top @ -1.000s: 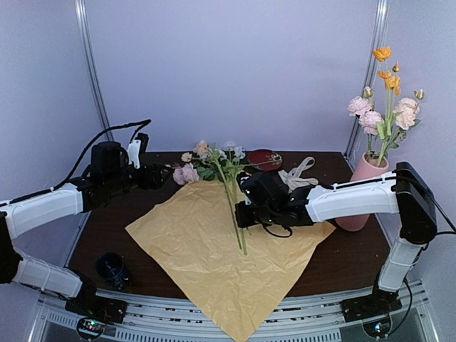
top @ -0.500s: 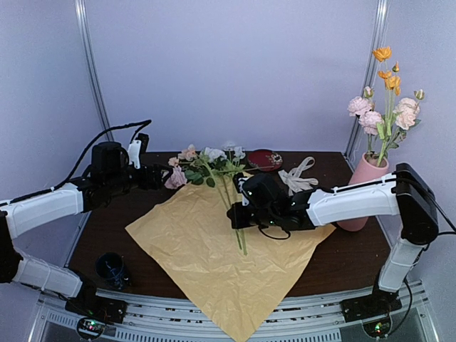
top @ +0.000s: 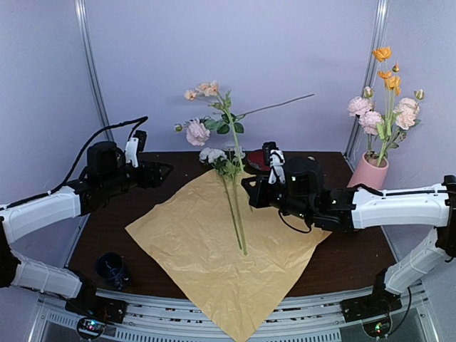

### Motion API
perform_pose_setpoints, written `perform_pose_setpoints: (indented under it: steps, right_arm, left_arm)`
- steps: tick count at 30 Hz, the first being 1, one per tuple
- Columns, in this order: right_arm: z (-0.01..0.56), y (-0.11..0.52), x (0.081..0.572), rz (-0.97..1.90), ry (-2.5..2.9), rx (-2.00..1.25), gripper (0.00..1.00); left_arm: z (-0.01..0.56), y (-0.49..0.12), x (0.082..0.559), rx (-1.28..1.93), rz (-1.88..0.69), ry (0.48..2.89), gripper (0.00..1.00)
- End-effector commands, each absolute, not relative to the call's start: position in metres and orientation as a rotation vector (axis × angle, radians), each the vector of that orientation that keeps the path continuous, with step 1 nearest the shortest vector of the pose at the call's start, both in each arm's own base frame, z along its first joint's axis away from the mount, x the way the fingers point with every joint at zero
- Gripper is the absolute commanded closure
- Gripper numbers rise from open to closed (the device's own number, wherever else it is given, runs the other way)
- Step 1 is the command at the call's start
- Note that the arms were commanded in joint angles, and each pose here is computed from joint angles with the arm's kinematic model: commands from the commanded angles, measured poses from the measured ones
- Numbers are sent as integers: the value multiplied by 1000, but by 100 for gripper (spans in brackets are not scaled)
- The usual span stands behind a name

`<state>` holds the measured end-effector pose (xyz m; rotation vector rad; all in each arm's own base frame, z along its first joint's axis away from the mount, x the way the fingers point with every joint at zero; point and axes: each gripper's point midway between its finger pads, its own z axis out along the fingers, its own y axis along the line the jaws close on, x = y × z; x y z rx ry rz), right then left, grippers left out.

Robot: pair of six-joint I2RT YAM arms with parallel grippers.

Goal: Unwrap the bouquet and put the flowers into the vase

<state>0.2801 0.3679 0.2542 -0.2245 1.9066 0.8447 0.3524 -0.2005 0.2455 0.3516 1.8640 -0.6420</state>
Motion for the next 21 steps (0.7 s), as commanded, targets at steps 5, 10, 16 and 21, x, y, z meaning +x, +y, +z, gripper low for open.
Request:
perform_pose_setpoints:
  steps: [5, 10, 16, 21]
  right_arm:
    - [289, 369, 268, 921, 1787, -195, 100]
    - [297, 381, 257, 971, 1767, -222, 100]
    - [285, 388, 247, 1046, 1786, -217, 100]
    - [268, 391, 235, 1090, 1816, -231, 100]
  left_arm:
    - [283, -243, 316, 509, -876, 1645, 9]
    - [294, -259, 311, 497, -944, 1640, 7]
    - [286, -268, 319, 354, -1048, 1679, 6]
    - [272, -284, 328, 228, -1178, 1703, 5]
